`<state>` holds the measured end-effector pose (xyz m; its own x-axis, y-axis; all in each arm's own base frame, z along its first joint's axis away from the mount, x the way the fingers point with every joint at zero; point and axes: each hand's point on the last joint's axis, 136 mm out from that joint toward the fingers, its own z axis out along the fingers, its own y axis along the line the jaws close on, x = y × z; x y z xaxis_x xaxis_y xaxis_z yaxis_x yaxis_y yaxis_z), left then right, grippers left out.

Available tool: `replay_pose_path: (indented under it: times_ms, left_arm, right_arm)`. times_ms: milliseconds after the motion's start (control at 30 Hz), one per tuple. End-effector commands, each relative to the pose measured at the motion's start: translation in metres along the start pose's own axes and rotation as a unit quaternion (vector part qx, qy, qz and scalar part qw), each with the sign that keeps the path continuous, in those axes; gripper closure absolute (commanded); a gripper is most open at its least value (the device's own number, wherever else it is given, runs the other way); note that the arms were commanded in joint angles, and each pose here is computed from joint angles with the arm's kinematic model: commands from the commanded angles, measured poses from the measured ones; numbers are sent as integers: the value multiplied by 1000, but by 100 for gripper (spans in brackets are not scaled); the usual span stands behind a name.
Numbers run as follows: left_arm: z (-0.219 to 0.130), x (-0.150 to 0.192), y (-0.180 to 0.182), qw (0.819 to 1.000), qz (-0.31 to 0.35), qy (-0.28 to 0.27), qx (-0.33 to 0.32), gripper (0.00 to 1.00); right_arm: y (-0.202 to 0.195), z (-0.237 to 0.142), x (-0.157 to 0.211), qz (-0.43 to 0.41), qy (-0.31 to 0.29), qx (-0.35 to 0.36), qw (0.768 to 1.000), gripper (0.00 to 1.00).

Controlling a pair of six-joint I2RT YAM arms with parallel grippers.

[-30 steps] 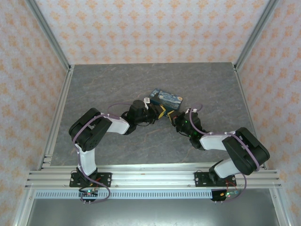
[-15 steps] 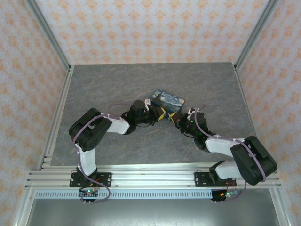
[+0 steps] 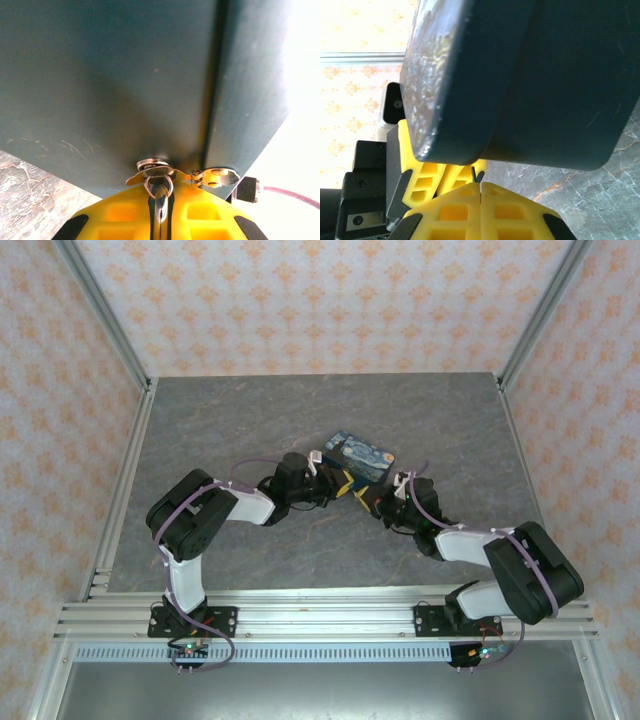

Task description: Unlock a padlock with a key

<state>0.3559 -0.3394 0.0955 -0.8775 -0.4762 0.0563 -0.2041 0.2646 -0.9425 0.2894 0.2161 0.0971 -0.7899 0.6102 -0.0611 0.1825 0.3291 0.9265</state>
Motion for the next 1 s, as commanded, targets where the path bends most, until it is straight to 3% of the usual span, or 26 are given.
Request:
replay_pose_path:
  times_ms: [0,333,967]
  left_arm:
    - [-7,-1,-28,999,22,5,32,100]
    - [-8,0,-27,999,22,4,32,100]
    - [-5,-1,-26,999,22,5,30,100]
  right_arm:
    - [6,0,-8,1,-19,-15,1000,100]
    - [2,-6,-17,8,-52,-5,999,100]
    - [17,2,-20,11,-45,-27,999,100]
